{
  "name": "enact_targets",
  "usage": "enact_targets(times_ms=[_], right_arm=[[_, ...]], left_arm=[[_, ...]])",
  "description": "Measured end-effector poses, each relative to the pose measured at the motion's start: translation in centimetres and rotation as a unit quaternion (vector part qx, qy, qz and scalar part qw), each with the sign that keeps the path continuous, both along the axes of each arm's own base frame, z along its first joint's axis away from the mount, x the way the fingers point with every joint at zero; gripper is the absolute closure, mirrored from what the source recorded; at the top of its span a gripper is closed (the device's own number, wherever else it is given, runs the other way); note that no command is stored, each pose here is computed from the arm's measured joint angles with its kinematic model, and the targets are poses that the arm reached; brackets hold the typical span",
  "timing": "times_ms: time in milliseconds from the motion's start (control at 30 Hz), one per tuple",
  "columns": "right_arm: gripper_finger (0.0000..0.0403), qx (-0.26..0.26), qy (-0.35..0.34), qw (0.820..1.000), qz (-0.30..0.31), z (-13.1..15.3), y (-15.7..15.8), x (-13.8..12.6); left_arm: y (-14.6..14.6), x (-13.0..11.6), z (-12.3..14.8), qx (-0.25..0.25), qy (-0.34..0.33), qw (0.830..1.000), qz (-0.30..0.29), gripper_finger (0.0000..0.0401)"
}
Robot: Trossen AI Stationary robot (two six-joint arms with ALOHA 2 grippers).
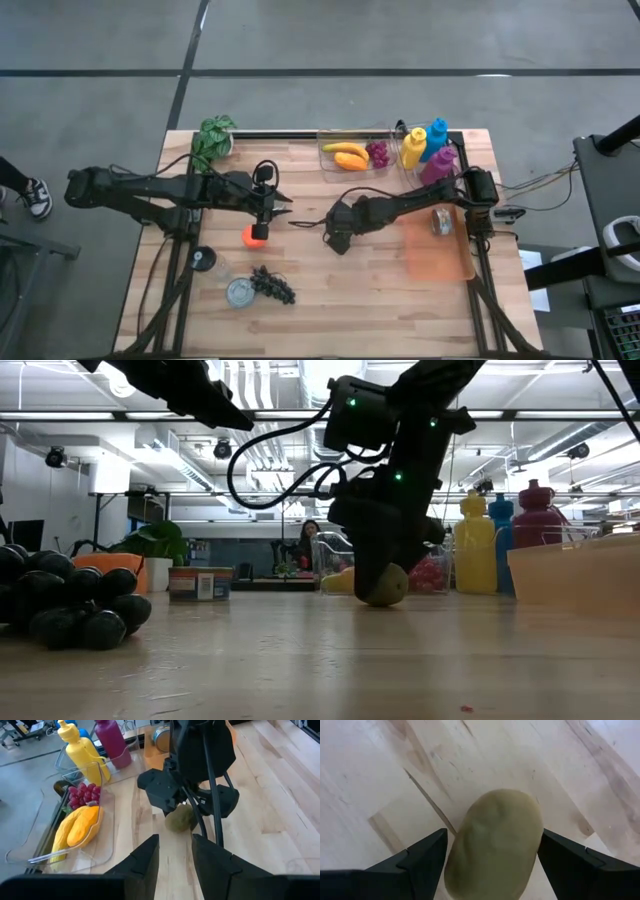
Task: Pick & Place Food Item
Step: Put the dark green kiwi into the left transparent bin
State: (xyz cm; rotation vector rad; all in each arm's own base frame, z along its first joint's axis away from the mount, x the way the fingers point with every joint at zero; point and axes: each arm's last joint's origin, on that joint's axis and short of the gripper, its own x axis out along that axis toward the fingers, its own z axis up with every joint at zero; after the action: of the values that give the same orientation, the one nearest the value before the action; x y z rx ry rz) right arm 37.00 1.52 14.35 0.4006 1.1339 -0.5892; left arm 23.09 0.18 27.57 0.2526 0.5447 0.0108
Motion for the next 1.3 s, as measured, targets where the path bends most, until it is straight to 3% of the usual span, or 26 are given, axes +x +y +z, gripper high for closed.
enact_targets(times_ms=[433, 767, 1033, 1300], right_arm=[[0.0198, -0.001, -0.003, 1.000, 0.004, 0.3, -0.1, 0.0], [0.0208, -0.020, -0.004, 0.999, 0.037, 1.0, -0.1, 0.5], [0.0202, -0.086, -0.006, 0.996, 0.035, 4.4, -1.7, 1.0], [0.0201, -0.163, 0.006, 0.986, 0.025, 9.2, -6.6, 0.5]], left_arm=[[0.0, 0.0, 0.0, 0.000, -0.001, 1.000, 0.000, 0.0282], [0.0, 0.0, 0.0, 0.000, -0.001, 1.000, 0.000, 0.0282], [0.0, 0.1, 0.2, 0.000, -0.010, 1.000, 0.000, 0.0282], [0.0, 0.1, 0.2, 0.000, -0.014, 1.000, 0.000, 0.0282]])
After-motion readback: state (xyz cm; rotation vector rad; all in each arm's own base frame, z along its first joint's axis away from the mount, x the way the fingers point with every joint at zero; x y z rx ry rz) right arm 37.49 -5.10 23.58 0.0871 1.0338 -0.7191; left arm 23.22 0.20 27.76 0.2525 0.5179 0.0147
